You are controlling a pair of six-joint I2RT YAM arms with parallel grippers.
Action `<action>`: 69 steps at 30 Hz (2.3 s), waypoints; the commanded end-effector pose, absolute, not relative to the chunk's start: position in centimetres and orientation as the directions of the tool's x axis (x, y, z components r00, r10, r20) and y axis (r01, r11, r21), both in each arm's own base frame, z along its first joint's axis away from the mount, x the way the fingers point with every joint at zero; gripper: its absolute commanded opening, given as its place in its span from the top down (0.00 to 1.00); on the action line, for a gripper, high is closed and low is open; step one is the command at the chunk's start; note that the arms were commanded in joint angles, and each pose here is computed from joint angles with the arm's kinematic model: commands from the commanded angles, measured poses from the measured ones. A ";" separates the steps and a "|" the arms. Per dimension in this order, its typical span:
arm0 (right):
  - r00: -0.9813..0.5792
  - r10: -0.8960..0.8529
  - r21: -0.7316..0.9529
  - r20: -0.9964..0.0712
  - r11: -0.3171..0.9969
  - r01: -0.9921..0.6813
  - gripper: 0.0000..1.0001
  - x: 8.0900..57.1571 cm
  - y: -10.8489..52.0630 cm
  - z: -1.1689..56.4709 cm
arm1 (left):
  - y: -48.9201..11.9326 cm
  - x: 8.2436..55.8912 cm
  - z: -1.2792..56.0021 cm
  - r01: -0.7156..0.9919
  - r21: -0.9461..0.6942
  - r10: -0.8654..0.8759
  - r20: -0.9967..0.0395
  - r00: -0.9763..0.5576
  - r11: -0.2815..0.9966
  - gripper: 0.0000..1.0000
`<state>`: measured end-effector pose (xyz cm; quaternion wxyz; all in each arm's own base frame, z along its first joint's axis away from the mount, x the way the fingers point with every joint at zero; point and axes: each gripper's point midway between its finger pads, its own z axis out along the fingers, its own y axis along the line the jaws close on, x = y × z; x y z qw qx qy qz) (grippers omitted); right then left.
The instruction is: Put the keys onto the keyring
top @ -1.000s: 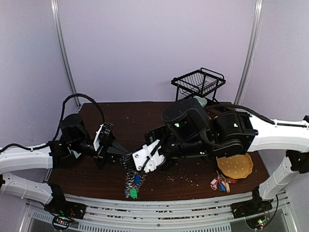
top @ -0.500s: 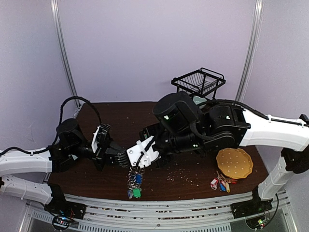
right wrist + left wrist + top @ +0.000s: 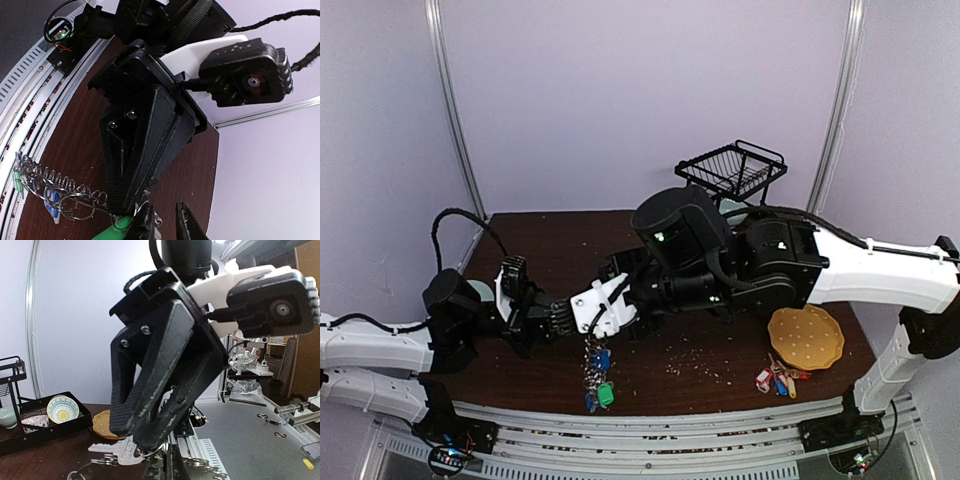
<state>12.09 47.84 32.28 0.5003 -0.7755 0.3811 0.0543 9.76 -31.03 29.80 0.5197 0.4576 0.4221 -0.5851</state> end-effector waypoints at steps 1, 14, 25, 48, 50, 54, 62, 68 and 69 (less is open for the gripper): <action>0.677 -0.556 -0.747 -0.483 -0.142 -0.650 0.81 13.2 48.2 33.4 | -30.0 9.7 33.1 0.997 0.061 -0.368 -0.929 0.039 -0.050 1.00; 0.650 -0.559 -0.730 -0.514 -0.113 -0.674 0.73 13.8 47.7 34.4 | -28.7 9.1 33.4 0.996 0.070 -0.451 -0.891 0.041 -0.047 1.00; 0.611 -0.546 -0.714 -0.573 -0.034 -0.699 0.68 14.4 47.1 36.7 | -28.4 9.6 33.3 0.998 0.068 -0.458 -0.887 0.059 -0.004 1.00; -0.015 -0.190 -0.002 -0.982 0.088 -0.996 0.81 8.9 46.4 37.7 | -28.2 10.5 34.1 0.994 0.086 -0.469 -0.876 0.111 0.074 1.00; -0.035 -0.179 0.021 -0.983 0.078 -0.997 0.82 8.7 46.7 37.2 | -28.2 10.5 34.2 0.993 0.088 -0.471 -0.875 0.113 0.074 1.00; -0.066 -0.191 0.039 -0.979 0.143 -0.989 0.84 10.1 46.8 35.8 | -28.1 10.4 34.5 0.993 0.095 -0.477 -0.871 0.119 0.073 1.00; -0.111 -0.170 0.081 -0.979 0.176 -0.981 0.83 12.0 46.8 34.8 | -27.9 10.2 34.6 0.990 0.112 -0.481 -0.866 0.137 0.080 1.00; -0.093 -0.184 0.063 -0.978 0.163 -0.985 0.82 12.1 47.4 34.6 | -28.0 10.3 34.6 0.988 0.124 -0.476 -0.866 0.151 0.087 1.00; -0.092 -0.184 0.063 -0.979 0.160 -0.985 0.82 12.0 47.5 34.6 | -27.9 10.3 34.6 0.988 0.125 -0.476 -0.866 0.153 0.090 1.00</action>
